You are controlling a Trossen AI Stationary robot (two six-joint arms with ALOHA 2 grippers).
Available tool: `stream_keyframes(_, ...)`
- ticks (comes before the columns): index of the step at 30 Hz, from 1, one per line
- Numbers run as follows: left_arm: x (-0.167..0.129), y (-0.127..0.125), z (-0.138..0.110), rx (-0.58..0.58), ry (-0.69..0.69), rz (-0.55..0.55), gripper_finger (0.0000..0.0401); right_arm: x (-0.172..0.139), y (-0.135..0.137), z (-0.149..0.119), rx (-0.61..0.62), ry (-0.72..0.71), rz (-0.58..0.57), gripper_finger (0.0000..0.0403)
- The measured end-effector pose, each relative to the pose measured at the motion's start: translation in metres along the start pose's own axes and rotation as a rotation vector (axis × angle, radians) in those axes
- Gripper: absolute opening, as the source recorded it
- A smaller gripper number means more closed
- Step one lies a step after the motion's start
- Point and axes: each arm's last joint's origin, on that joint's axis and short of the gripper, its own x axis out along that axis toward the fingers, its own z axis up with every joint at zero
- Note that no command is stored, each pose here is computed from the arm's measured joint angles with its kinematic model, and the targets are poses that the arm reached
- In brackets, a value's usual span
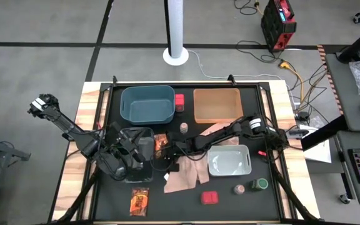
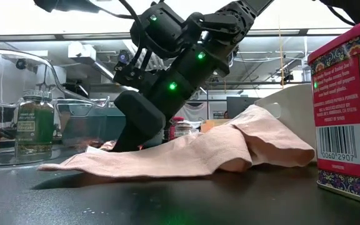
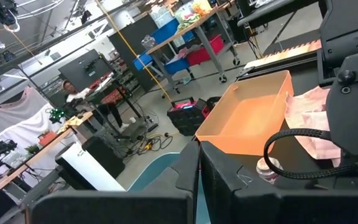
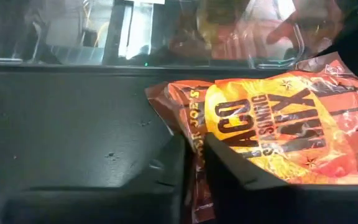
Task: Sort spices by type
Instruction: Put the top orange seasoning bag into the orange bin
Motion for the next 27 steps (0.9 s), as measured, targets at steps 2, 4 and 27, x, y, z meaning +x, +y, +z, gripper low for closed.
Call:
stream_keyframes(2,0.0,0.0,0.0,0.0,0.0,0.0,0.0,0.0,-0.001,0.0,-0.01,-0.001,0.012,0.0019)
stream_keyframes(4,0.0,0.0,0.0,-0.001,0.0,0.0,0.0,-0.004,-0.001,0.002,-0.009,-0.003,0.014,0.0014)
stream_keyframes(27,0.0,-0.014,-0.002,0.0,0.006,-0.266,0.0005,-0.102,-0.012,0.042,-0.057,-0.047,0.048,0.0008)
